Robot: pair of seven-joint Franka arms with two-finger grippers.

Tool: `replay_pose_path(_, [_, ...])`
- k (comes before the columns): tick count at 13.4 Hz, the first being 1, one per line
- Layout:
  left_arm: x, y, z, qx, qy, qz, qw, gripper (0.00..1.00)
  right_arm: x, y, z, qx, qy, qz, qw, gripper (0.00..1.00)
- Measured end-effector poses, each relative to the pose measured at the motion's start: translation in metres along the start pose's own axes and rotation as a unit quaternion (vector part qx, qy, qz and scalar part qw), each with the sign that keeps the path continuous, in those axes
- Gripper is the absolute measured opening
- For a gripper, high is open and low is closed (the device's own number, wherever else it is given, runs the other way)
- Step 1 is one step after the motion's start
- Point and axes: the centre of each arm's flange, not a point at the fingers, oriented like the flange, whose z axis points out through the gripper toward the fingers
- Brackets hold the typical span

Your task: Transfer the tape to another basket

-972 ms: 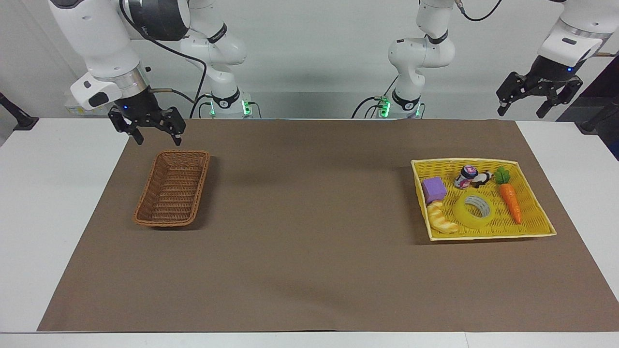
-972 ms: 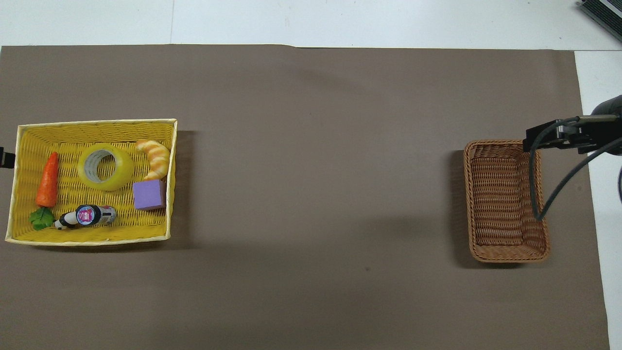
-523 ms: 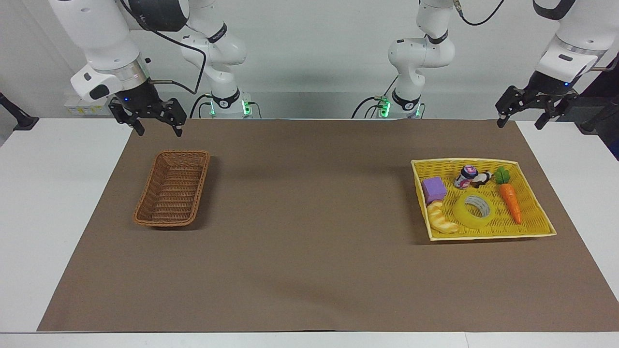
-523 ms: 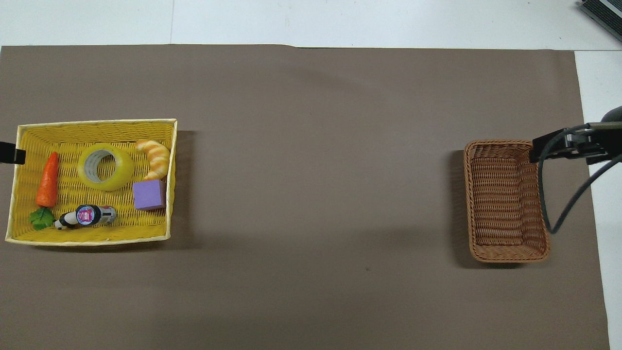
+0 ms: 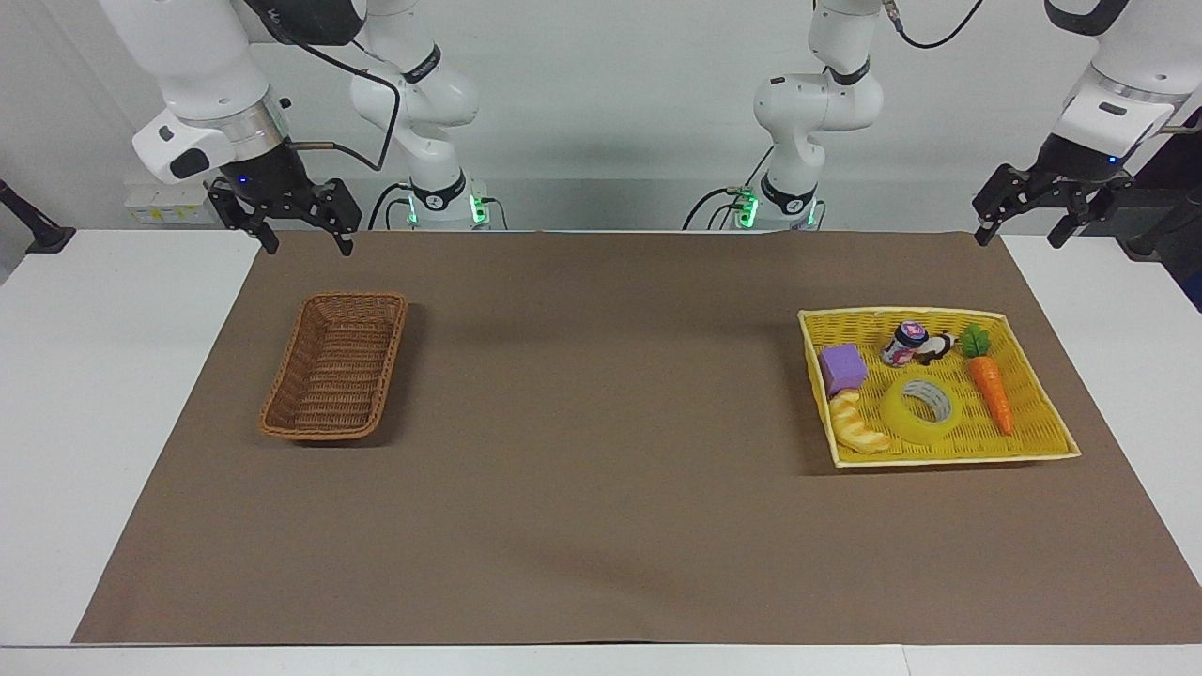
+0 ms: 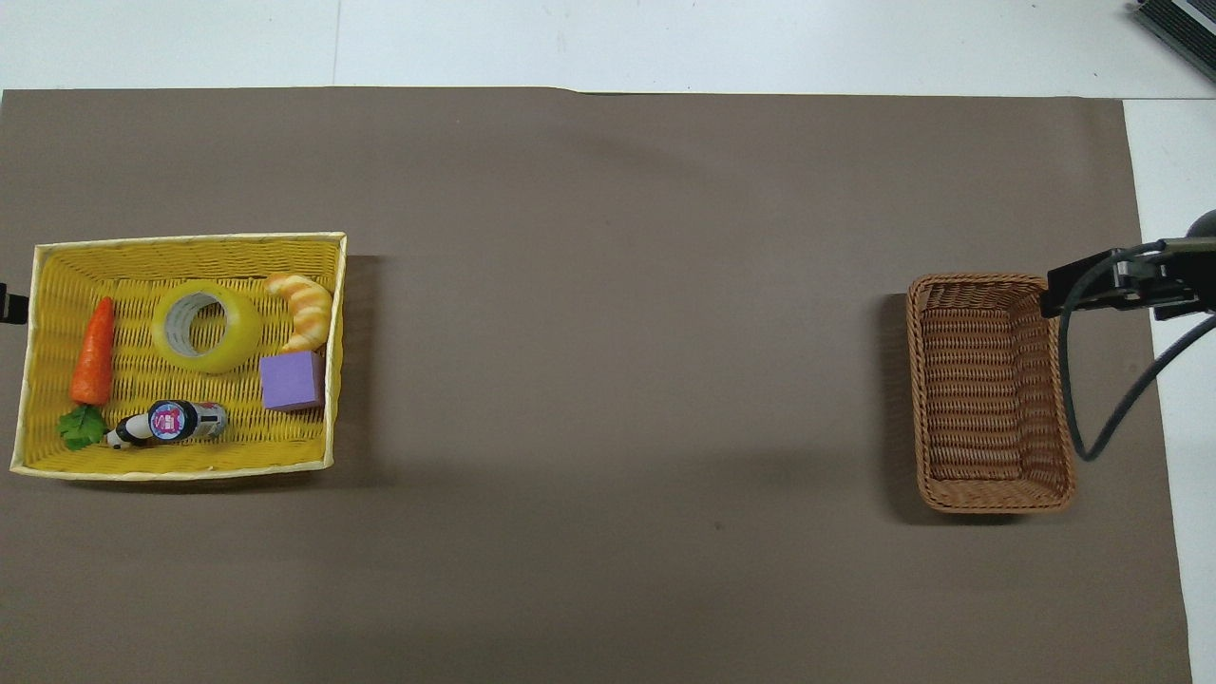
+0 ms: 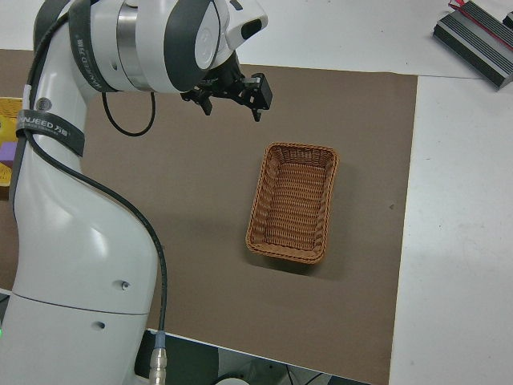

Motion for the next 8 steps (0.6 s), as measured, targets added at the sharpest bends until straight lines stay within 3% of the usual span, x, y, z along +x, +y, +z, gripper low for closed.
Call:
replay_pose_path(5, [-0.003, 0.001, -0.004, 0.0, 0.0, 0.0, 1.0, 1.0, -0.001, 0.0, 0.0, 0.0, -0.002, 0.0, 1.0, 1.0])
replay_pose_path(8, [0.0, 0.0, 0.018, -0.002, -0.01, 0.0, 1.0, 1.0, -0.001, -0.002, 0.0, 0.0, -0.003, -0.002, 1.0, 1.0])
